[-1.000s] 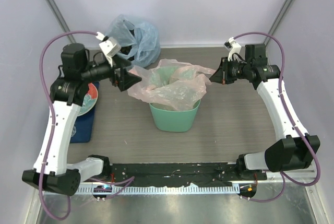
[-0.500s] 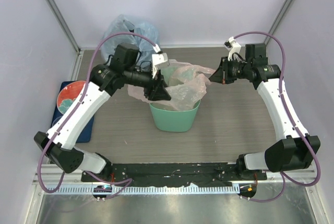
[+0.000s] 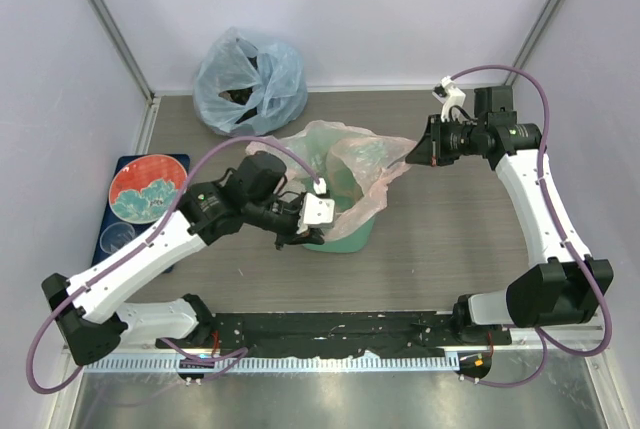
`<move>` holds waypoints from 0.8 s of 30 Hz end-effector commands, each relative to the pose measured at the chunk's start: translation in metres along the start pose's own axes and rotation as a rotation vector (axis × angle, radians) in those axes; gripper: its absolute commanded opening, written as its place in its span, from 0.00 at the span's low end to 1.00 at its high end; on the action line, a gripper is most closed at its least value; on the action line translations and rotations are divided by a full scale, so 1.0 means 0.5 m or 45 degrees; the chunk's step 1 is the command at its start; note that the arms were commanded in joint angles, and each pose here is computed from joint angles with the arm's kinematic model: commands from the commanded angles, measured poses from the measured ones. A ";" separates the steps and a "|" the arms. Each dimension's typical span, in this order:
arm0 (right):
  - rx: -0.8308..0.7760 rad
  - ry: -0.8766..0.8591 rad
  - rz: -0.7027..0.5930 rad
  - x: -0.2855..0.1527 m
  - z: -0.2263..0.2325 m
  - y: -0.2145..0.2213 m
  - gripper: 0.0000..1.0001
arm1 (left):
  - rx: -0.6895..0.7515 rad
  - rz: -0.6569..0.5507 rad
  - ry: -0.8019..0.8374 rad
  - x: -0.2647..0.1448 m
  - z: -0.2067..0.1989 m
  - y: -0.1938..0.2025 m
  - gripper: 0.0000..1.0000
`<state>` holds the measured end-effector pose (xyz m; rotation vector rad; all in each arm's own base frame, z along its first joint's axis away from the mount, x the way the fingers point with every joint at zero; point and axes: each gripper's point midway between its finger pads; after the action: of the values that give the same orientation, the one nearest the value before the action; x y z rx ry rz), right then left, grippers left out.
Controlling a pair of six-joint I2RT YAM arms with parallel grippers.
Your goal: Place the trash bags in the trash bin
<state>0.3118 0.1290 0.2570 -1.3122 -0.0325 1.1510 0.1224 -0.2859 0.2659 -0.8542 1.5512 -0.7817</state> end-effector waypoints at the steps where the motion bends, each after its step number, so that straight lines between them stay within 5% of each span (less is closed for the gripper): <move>1: -0.036 0.068 0.021 0.008 -0.038 0.007 0.01 | 0.140 0.057 -0.163 0.029 0.057 0.030 0.02; 14: 0.005 0.057 0.106 0.067 -0.093 0.054 0.01 | 0.152 0.193 -0.179 0.083 0.080 0.152 0.01; 24: -0.009 0.000 0.011 -0.013 -0.067 0.017 0.01 | 0.201 0.359 -0.190 0.123 0.085 0.236 0.00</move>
<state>0.3153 0.1195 0.2146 -1.2118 0.0281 1.2533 0.1602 -0.3091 0.1919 -0.6787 1.2950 -0.7962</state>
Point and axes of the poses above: each gripper's point midway between its finger pads, its own x axis out along the fingers, its own z axis along the line the jaws close on, y = z × x, and after that the axes turned 11 degrees about -x, right-handed
